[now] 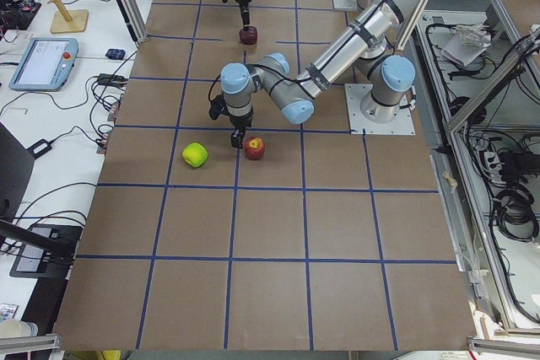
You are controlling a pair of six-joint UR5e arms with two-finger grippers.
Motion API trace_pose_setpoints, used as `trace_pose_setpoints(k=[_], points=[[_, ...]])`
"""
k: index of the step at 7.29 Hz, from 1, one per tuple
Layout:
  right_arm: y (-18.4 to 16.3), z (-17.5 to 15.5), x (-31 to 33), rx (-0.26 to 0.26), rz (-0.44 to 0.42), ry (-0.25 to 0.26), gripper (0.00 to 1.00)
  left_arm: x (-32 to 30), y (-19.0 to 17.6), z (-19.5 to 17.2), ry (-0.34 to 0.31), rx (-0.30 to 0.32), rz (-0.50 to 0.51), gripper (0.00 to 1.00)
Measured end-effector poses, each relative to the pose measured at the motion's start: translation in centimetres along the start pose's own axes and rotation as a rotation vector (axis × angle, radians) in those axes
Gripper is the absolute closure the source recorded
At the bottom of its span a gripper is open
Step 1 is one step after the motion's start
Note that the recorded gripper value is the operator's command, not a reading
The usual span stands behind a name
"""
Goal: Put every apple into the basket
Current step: 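Grasp the purple apple with the right gripper while left gripper reaches the red apple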
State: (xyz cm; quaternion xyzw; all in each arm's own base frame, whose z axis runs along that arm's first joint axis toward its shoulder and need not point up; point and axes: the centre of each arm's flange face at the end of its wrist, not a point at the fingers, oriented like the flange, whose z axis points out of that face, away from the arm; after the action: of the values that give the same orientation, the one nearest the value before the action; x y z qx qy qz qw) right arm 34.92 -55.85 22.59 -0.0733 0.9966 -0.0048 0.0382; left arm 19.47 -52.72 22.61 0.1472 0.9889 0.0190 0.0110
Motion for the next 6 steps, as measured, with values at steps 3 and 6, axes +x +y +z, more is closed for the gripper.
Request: trace_pose_setpoints(k=[3, 6], points=[[0.2, 4.3, -0.5, -0.029, 0.041, 0.004, 1.0, 0.1, 1.6, 1.9, -0.005, -0.022, 0.015, 0.0], [-0.6, 2.5, 0.5, -0.037, 0.054, 0.0, 1.0, 0.5, 2.0, 3.8, 0.022, -0.043, 0.012, 0.86]])
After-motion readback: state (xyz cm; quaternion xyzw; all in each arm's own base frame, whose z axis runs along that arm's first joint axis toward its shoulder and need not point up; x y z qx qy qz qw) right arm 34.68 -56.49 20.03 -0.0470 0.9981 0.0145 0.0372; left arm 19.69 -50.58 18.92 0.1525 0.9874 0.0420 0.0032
